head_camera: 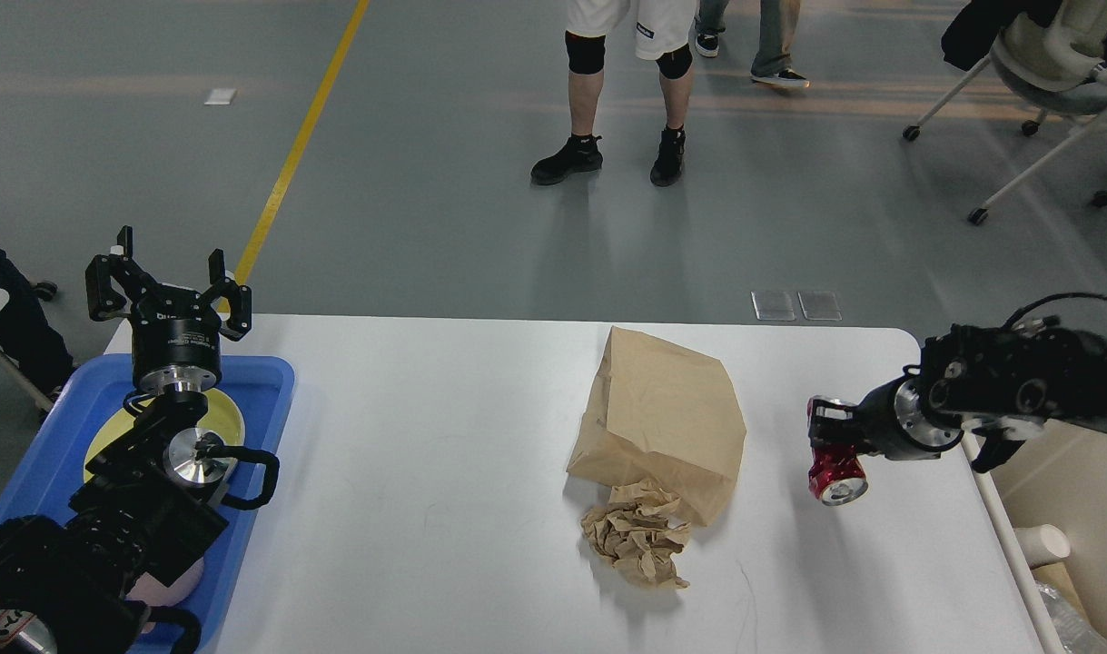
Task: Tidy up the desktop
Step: 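Lift the red can with the right gripper toward the bin, then release the red can into the white bin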
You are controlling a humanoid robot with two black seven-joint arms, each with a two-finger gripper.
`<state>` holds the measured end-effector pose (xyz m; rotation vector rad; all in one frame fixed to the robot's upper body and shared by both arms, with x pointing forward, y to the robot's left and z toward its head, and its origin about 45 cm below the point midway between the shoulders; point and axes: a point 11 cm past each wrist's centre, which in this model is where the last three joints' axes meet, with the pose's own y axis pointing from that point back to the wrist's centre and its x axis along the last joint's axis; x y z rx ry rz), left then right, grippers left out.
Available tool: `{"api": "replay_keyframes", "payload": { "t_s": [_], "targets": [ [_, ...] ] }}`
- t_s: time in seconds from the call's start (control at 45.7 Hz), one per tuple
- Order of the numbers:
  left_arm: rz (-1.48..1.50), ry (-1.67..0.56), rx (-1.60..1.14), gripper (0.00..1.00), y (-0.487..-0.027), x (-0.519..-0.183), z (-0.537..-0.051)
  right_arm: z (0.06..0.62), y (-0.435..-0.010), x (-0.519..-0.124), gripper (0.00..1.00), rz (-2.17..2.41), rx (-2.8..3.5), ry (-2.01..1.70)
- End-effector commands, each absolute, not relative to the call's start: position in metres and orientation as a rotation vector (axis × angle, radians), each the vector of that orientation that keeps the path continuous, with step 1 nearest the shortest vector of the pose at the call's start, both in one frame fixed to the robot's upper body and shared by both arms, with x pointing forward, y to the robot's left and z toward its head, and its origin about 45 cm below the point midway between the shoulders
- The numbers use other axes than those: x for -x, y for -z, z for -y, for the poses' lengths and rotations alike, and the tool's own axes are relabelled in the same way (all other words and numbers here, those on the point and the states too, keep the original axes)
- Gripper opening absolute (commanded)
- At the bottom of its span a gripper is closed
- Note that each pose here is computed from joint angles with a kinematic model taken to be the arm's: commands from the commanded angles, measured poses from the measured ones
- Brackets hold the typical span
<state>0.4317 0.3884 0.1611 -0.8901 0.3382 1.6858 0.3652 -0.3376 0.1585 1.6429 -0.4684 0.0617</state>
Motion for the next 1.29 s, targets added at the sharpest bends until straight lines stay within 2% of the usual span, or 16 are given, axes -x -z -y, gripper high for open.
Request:
{"api": "replay_keyframes", "payload": {
  "t_s": [0.0, 0.263, 0.438, 0.525, 0.591, 0.744, 0.875, 0.897, 0.919, 0.985, 1.116, 1.269],
  "targets": [
    [-0.338, -1.685, 0.89, 0.96, -0.161, -0.432, -0.388, 0.347, -0.225, -0.382, 0.0, 0.525, -1.69, -0.081],
    [-0.338, -1.685, 0.89, 0.96, -0.161, -0.432, -0.388, 0.365, -0.361, -0.414, 0.0, 0.681, -1.752, -0.209],
    [-0.338, -1.685, 0.89, 0.96, -0.161, -0.432, -0.388, 0.404, -0.395, -0.426, 0.0, 0.816, -1.649, -0.267],
    [-0.338, -1.685, 0.89, 0.96, -0.161, -0.432, -0.388, 0.436, -0.39, -0.427, 0.0, 0.873, -1.557, -0.242],
    [-0.338, -1.685, 0.89, 0.96, -0.161, -0.432, -0.388, 0.462, -0.369, -0.425, 0.0, 0.915, -1.485, -0.211],
    [-0.338, -1.685, 0.89, 0.96, -0.161, -0.432, -0.388, 0.521, -0.297, -0.402, 0.0, 0.996, -1.294, -0.174],
    [-0.338, -1.685, 0.89, 0.96, -0.161, -0.432, -0.388, 0.571, -0.223, -0.355, 0.0, 0.997, -1.119, -0.145],
    [-0.338, -1.687, 0.889, 0.96, -0.161, -0.432, -0.388, 0.575, -0.217, -0.35, 0.08, 0.994, -1.107, -0.138],
    [-0.338, -1.685, 0.89, 0.96, -0.161, -0.432, -0.388, 0.579, -0.211, -0.346, 0.26, 0.99, -1.098, -0.131],
    [-0.338, -1.685, 0.89, 0.96, -0.161, -0.432, -0.388, 0.586, -0.196, -0.342, 1.0, 0.992, -1.063, -0.14],
    [-0.338, -1.685, 0.89, 0.96, -0.161, -0.432, -0.388, 0.59, -0.151, -0.324, 1.0, 0.915, -1.017, -0.135],
    [-0.338, -1.685, 0.89, 0.96, -0.161, -0.432, -0.388, 0.593, -0.133, -0.311, 1.0, 0.876, -1.002, -0.122]
  ]
}}
